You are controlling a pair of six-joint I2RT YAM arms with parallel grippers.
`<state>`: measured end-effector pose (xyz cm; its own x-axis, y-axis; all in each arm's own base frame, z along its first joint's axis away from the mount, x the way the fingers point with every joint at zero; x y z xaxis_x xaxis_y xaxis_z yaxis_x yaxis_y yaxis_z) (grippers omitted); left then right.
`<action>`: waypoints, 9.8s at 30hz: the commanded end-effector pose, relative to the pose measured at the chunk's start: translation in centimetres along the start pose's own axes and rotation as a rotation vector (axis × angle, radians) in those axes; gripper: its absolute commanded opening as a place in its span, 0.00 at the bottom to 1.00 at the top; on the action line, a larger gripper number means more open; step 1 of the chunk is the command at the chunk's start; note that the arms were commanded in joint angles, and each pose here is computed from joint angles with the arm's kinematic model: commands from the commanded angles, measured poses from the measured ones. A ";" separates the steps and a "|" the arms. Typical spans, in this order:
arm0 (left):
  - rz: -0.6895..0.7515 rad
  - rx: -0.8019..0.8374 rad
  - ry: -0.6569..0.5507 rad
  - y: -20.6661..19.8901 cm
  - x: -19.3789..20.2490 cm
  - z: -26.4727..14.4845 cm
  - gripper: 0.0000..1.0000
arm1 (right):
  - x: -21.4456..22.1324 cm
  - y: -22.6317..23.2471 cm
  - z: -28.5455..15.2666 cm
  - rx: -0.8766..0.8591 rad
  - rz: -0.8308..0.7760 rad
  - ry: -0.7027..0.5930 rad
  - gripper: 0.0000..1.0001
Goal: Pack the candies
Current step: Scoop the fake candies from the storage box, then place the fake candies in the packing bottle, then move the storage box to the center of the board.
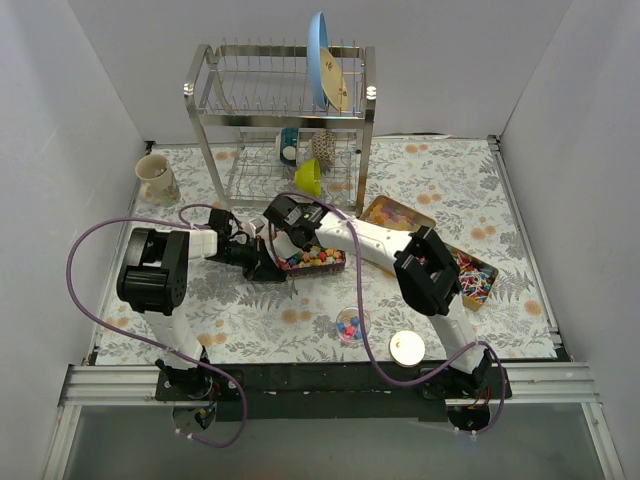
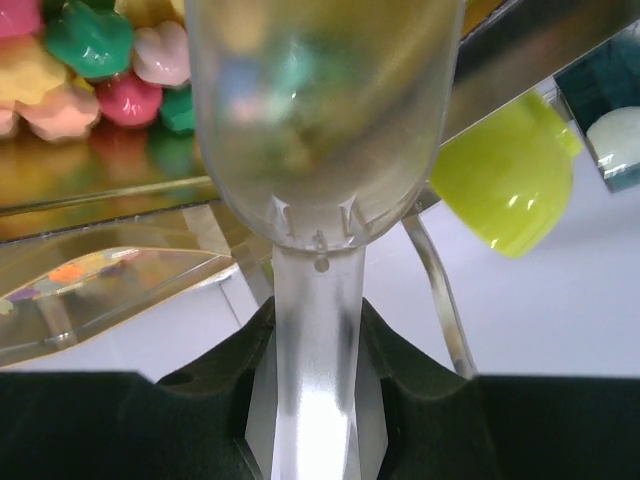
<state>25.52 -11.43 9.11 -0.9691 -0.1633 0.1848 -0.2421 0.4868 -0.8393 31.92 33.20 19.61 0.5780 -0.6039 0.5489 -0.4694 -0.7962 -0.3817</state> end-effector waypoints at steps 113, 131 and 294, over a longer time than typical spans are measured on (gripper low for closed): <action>0.338 0.026 -0.209 -5.1 0.6 -9.8 0.18 | 6.5 13.1 -8.4 -0.041 1.024 -0.817 0.01; 0.299 0.043 -0.236 -3.3 1.2 -8.5 0.24 | 8.9 23.8 -13.5 -0.108 0.476 -0.555 0.01; 1.574 -0.290 0.070 -14.6 4.1 12.9 0.30 | 18.6 31.2 -13.8 -0.241 1.468 -0.082 0.01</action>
<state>24.97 -29.57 11.99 -0.3577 0.7093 -0.6074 0.9294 0.3336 -0.1578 18.97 -2.77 26.23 -0.5232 -0.8226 -0.2225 -0.7159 0.5659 -0.4089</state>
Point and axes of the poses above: each gripper's point midway between its finger pads, its own z axis out along the fingers, its own y axis along the line the jaws close on, x = y × z, the point moved 9 cm from there along -z, back along the fingers, and after that the axes turned 9 degrees about -z, right-handed, at the moved point
